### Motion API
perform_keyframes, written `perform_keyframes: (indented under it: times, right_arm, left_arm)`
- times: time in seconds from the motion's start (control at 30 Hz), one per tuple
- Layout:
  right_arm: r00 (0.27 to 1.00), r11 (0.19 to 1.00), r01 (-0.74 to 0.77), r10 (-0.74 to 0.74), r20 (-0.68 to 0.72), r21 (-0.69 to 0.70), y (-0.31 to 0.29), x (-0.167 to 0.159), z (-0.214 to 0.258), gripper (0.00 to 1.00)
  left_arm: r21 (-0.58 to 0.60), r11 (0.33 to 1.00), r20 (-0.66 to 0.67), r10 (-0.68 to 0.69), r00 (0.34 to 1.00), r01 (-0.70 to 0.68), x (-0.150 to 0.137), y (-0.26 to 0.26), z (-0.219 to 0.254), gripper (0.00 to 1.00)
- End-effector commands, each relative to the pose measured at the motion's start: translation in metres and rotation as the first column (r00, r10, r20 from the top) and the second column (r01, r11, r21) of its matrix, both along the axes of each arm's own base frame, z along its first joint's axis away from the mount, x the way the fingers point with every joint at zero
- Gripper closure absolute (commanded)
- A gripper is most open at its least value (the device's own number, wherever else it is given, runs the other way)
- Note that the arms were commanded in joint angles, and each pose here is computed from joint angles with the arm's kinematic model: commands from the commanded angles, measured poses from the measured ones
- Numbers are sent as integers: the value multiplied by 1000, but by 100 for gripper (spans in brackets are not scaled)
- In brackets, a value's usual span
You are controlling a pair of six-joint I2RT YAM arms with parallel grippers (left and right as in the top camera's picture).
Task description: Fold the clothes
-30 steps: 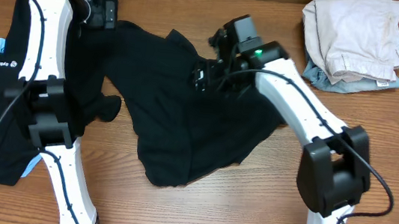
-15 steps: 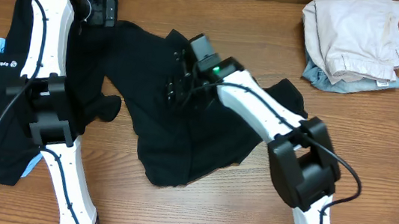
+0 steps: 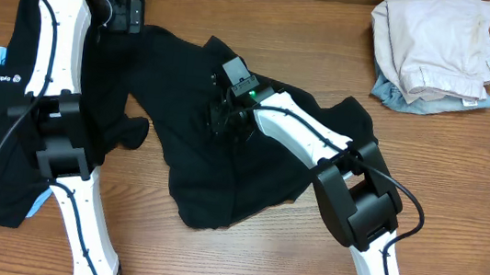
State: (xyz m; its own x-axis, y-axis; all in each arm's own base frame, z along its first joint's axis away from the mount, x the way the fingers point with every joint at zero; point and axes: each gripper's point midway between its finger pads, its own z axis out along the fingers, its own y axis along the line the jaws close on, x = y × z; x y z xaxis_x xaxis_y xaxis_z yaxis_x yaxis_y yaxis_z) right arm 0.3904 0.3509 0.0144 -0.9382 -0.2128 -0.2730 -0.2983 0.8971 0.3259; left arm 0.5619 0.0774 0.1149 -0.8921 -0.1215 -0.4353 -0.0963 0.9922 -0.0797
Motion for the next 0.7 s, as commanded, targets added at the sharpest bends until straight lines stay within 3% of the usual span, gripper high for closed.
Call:
perform_keyframes:
  times: [0.0,0.17,0.37,0.67]
  right_arm:
    - [999,999,-13,15,-46,35,8,-9,-5,60]
    - [994,995,-49,57,-89,89,19,-23,7,96]
    - [992,997,-59,64,-107,54,-9,-36,63,96]
    - [1000,1000,16,-16,-23,27,-99,-68,192,96]
  left_arm:
    - [16,1000,18,-8,1000,8,2,3,8,0]
    - [15,1000,16,-8,1000,8,2,3,8,0]
    - [7,1000,-29,-9,1000,9,-9,1,3,0]
    - [-66,998,-159,-32,987,22,-40,-13,-7,3]
